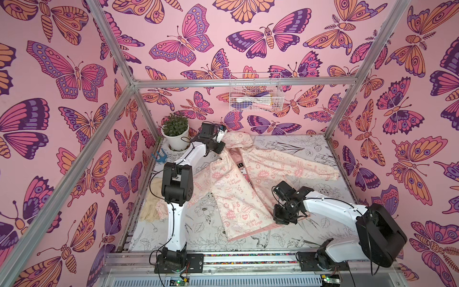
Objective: Unzip the jacket
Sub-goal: Unzip the zipper on the jacket.
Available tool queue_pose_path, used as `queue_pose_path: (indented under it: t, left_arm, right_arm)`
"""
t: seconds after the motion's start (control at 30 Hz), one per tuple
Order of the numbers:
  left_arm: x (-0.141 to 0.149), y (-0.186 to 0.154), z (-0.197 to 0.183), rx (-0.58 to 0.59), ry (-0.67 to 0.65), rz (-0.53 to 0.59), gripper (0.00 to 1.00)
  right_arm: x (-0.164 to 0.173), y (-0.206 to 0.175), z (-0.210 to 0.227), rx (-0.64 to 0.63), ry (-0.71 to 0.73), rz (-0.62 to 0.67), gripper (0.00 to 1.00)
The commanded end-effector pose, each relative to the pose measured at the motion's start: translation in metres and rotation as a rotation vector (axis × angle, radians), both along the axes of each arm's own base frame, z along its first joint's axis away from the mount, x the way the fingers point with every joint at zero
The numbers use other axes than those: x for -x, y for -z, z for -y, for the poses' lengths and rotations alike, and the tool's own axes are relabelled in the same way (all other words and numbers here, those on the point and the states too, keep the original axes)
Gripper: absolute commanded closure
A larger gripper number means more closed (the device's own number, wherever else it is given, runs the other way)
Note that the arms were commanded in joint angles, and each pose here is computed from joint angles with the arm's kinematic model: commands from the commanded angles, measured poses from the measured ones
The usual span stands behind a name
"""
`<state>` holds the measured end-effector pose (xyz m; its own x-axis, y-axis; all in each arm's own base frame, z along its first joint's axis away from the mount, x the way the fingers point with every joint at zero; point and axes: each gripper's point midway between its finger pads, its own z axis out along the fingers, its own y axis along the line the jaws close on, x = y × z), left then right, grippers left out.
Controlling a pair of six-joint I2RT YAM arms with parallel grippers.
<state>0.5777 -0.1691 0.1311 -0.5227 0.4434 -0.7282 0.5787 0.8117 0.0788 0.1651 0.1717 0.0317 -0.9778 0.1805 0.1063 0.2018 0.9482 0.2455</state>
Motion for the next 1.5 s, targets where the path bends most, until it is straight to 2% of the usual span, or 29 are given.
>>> queue_pose_path:
  t: [0.0, 0.1, 0.17, 0.3, 0.47, 0.7, 0.83, 0.93, 1.0, 1.1, 1.2, 1.33, 1.47]
  left_arm:
    - [-0.015, 0.0, -0.021, -0.038, -0.049, 0.067, 1.0]
    - [-0.016, 0.013, -0.022, -0.053, -0.05, 0.041, 1.0]
    - [-0.018, 0.023, -0.024, -0.073, -0.054, 0.015, 1.0]
    - [-0.022, 0.039, -0.03, -0.116, -0.079, -0.02, 1.0]
    - [-0.024, 0.049, -0.034, -0.153, -0.083, -0.026, 1.0]
    - [-0.022, 0.053, -0.033, -0.139, -0.081, -0.037, 1.0]
    - [-0.016, 0.044, -0.023, -0.073, -0.048, -0.015, 1.0]
    - [-0.013, 0.047, -0.023, -0.071, -0.046, -0.021, 1.0]
    - [-0.014, 0.051, -0.027, -0.097, -0.063, -0.025, 1.0]
    - [-0.018, 0.059, -0.04, -0.151, -0.114, -0.05, 1.0]
    - [-0.023, 0.064, -0.05, -0.183, -0.154, -0.068, 1.0]
    - [-0.027, 0.067, -0.06, -0.228, -0.195, -0.08, 1.0]
    - [-0.025, 0.068, -0.06, -0.226, -0.197, -0.084, 1.0]
  right_arm:
    - [0.003, -0.01, -0.002, -0.03, -0.107, -0.005, 1.0]
    - [-0.002, -0.023, -0.019, -0.125, -0.167, 0.026, 1.0]
    - [0.009, -0.019, -0.02, -0.147, -0.18, -0.019, 1.0]
    - [0.05, 0.004, 0.002, -0.107, -0.161, -0.16, 1.0]
    - [0.067, 0.001, 0.021, -0.06, -0.156, -0.17, 1.0]
    - [0.027, -0.019, 0.01, -0.07, -0.137, -0.028, 1.0]
    - [-0.018, -0.036, -0.029, -0.256, -0.067, 0.083, 1.0]
    - [-0.03, -0.037, -0.051, -0.336, -0.047, 0.065, 1.0]
    - [-0.02, -0.03, -0.045, -0.299, -0.05, 0.03, 1.0]
    - [0.022, -0.009, -0.003, -0.102, -0.085, -0.065, 1.0]
    - [0.059, 0.004, 0.031, -0.011, -0.08, -0.128, 1.0]
    - [0.078, 0.003, 0.053, 0.05, -0.062, -0.144, 1.0]
    - [0.071, -0.002, 0.042, -0.01, -0.075, -0.117, 1.0]
